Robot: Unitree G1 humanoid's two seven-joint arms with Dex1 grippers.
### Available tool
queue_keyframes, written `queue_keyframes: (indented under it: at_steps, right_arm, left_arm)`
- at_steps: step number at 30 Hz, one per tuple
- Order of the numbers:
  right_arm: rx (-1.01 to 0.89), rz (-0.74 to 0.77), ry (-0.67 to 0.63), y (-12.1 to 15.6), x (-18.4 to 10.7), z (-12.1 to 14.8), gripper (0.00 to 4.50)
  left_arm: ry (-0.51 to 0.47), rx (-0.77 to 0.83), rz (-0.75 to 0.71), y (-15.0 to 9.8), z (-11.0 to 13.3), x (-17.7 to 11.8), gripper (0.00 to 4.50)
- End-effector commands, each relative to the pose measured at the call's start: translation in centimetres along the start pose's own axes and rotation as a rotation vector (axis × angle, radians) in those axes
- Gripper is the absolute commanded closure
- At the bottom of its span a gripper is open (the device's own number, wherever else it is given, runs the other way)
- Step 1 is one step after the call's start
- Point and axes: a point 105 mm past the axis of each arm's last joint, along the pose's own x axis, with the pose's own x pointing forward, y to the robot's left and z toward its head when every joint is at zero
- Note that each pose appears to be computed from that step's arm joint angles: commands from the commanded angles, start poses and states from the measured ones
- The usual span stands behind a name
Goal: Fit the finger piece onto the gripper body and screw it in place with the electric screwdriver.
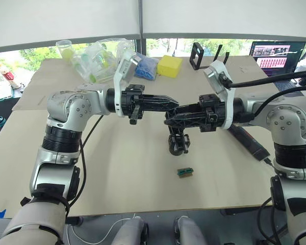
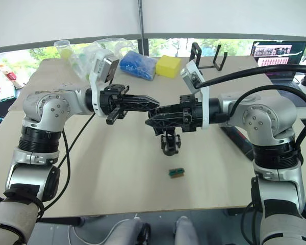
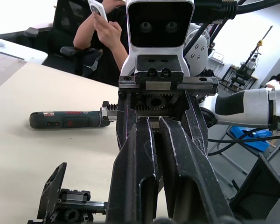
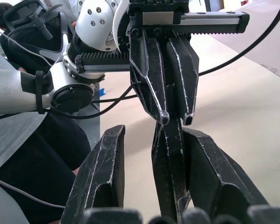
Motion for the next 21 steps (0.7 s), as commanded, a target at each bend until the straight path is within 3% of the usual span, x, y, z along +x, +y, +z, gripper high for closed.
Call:
queue_keyframes:
  at_steps: [1, 3, 7, 8, 10, 16, 17, 21]
  right_arm:
    - [-0.070, 0.028, -0.017, 0.8, -0.2, 1.0, 3.68]
    - [-0.083, 0.031, -0.017, 0.9, -0.3, 1.1, 4.17]
    - [-0.119, 0.032, -0.016, 1.0, -0.3, 1.0, 4.17]
    - [-0.141, 0.029, -0.019, 1.0, -0.4, 1.0, 4.17]
    - [-0.219, 0.019, -0.021, 0.9, -0.5, 0.7, 4.17]
    - [-0.354, -0.013, -0.035, 0.4, -1.0, -1.7, 4.17]
    - [-0.364, -0.020, -0.030, 0.3, -1.1, -2.2, 4.17]
    - [-0.371, -0.047, -0.021, -0.1, -1.5, -3.5, 4.17]
  left_arm:
    - [0.000, 0.067, -0.011, -0.5, 1.2, 0.0, 4.50]
    - [0.019, 0.072, -0.006, -0.4, 0.9, -0.1, 4.50]
    - [0.042, 0.076, 0.009, -0.1, 0.5, -0.3, 4.50]
    - [0.047, 0.080, 0.006, -0.1, 0.4, -0.5, 3.72]
    - [0.084, 0.112, 0.006, 0.1, -0.3, -1.2, 3.06]
    - [0.283, 0.247, 0.091, 2.1, -5.5, -3.2, 0.19]
    - [0.316, 0.269, 0.112, 2.5, -6.8, -3.2, 0.00]
    - [0.393, 0.309, 0.170, 4.1, -11.2, -2.6, 0.00]
